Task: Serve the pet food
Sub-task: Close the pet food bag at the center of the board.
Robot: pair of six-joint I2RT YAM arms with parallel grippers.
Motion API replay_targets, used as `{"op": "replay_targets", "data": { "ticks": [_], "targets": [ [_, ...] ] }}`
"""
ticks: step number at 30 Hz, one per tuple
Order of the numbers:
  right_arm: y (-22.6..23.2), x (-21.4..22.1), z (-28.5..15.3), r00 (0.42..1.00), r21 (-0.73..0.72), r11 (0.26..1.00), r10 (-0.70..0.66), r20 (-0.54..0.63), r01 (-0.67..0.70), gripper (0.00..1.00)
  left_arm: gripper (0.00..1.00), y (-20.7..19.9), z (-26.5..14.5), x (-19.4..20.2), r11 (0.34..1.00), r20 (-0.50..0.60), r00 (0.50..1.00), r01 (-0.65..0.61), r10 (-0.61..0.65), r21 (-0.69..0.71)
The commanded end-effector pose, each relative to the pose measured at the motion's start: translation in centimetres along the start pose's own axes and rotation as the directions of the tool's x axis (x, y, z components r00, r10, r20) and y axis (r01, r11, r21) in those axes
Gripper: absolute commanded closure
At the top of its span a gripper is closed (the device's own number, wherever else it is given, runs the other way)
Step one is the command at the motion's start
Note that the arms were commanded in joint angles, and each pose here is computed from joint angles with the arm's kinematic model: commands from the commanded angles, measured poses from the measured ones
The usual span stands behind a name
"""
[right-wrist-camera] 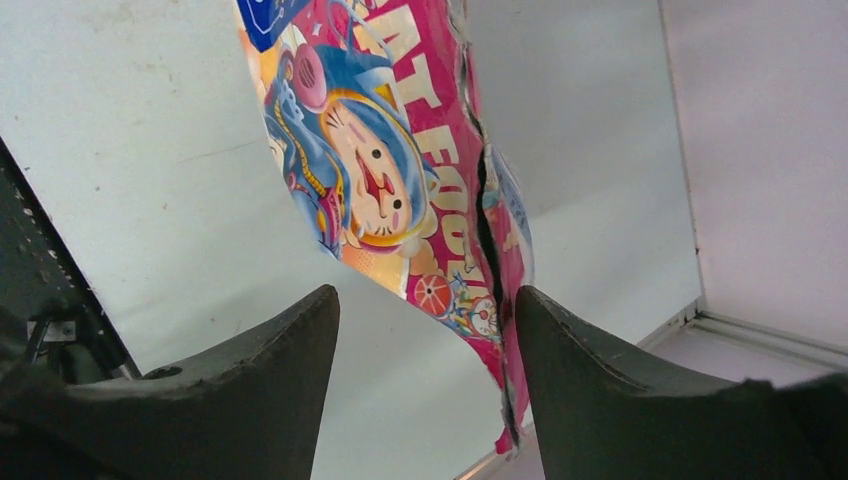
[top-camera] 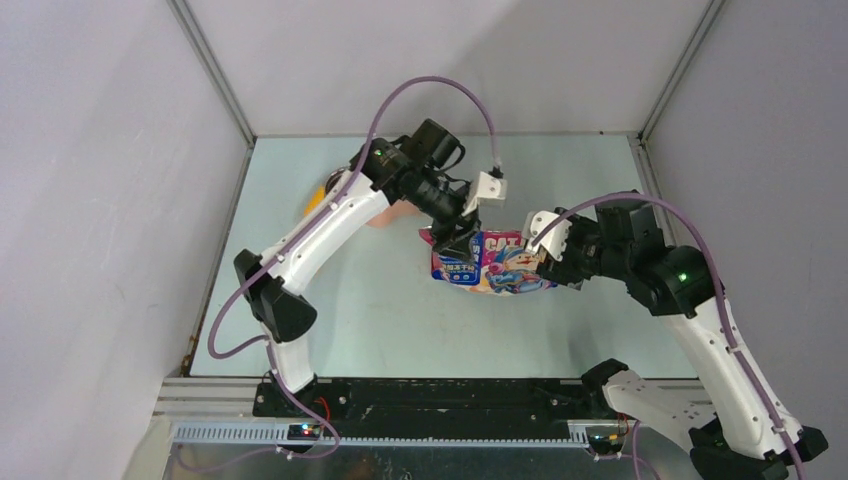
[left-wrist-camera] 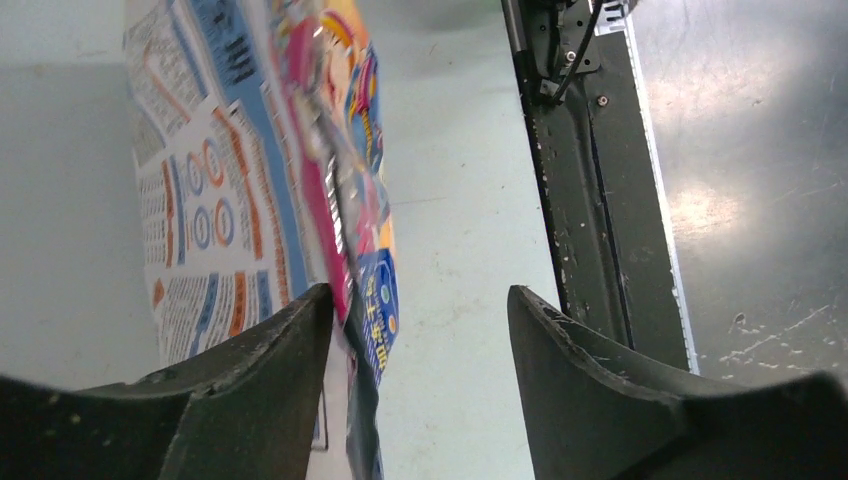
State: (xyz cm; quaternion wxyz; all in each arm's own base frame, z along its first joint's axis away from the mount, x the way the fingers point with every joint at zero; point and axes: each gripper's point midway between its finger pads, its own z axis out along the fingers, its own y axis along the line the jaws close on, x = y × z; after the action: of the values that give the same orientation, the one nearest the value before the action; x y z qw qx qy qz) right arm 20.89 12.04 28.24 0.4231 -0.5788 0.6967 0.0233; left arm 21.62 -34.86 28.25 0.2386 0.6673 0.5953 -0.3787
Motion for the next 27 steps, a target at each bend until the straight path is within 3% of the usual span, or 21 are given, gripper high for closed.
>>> {"op": "replay_targets", "data": {
  "ticks": [1, 5, 11, 13, 15, 16, 18, 24, 27],
  "targets": [
    [-0.6, -1.2, -0.1, 0.99, -0.014, 0.997, -0.076, 0.117, 0.078, 0.32, 0.31, -0.1, 0.5, -2.5, 0.995, 0.008, 0.996, -0.085, 0.086, -0.058],
    [-1.1, -1.8, 0.6, 0.98, -0.026, 0.992, -0.114, 0.163, 0.12, 0.33, 0.3, 0.7, 1.7, -2.6, 0.991, -0.009, 0.995, -0.103, 0.103, -0.088],
    [-0.4, -4.2, 1.7, 0.932, -0.062, 0.974, -0.188, 0.311, 0.218, 0.33, 0.51, 1.8, 2.7, -2.0, 0.989, -0.036, 0.995, -0.098, 0.094, -0.108],
    [-0.5, -4.7, 2.3, 0.921, -0.063, 0.972, -0.193, 0.337, 0.227, 0.33, 0.62, 2.1, 3.0, -1.6, 0.99, -0.051, 0.995, -0.091, 0.086, -0.11],
    [-0.7, -4.8, 3.0, 0.915, -0.063, 0.97, -0.2, 0.351, 0.236, 0.34, 0.8, 2.1, 3.2, -1.2, 0.991, -0.062, 0.995, -0.087, 0.08, -0.104],
    [-0.9, -5.0, 3.2, 0.909, -0.056, 0.966, -0.216, 0.357, 0.251, 0.34, 0.95, 2.1, 3.2, -1.1, 0.991, -0.065, 0.995, -0.086, 0.079, -0.102],
    [-0.5, -4.8, 3.9, 0.901, -0.073, 0.959, -0.229, 0.369, 0.273, 0.35, 0.99, 1.6, 3.2, -1.0, 0.993, -0.065, 0.994, -0.089, 0.084, -0.081],
    [1.3, -5.3, 4.6, 0.868, -0.154, 0.93, -0.24, 0.435, 0.334, 0.41, 1.0, -1.2, 2.3, -0.9, 0.989, -0.055, 0.988, -0.142, 0.144, 0.037],
    [1.8, -5.4, 4.9, 0.865, -0.167, 0.921, -0.251, 0.436, 0.351, 0.53, 1.0, -2.7, 1.9, -0.6, 0.985, -0.06, 0.988, -0.132, 0.139, 0.109]
  ]
}}
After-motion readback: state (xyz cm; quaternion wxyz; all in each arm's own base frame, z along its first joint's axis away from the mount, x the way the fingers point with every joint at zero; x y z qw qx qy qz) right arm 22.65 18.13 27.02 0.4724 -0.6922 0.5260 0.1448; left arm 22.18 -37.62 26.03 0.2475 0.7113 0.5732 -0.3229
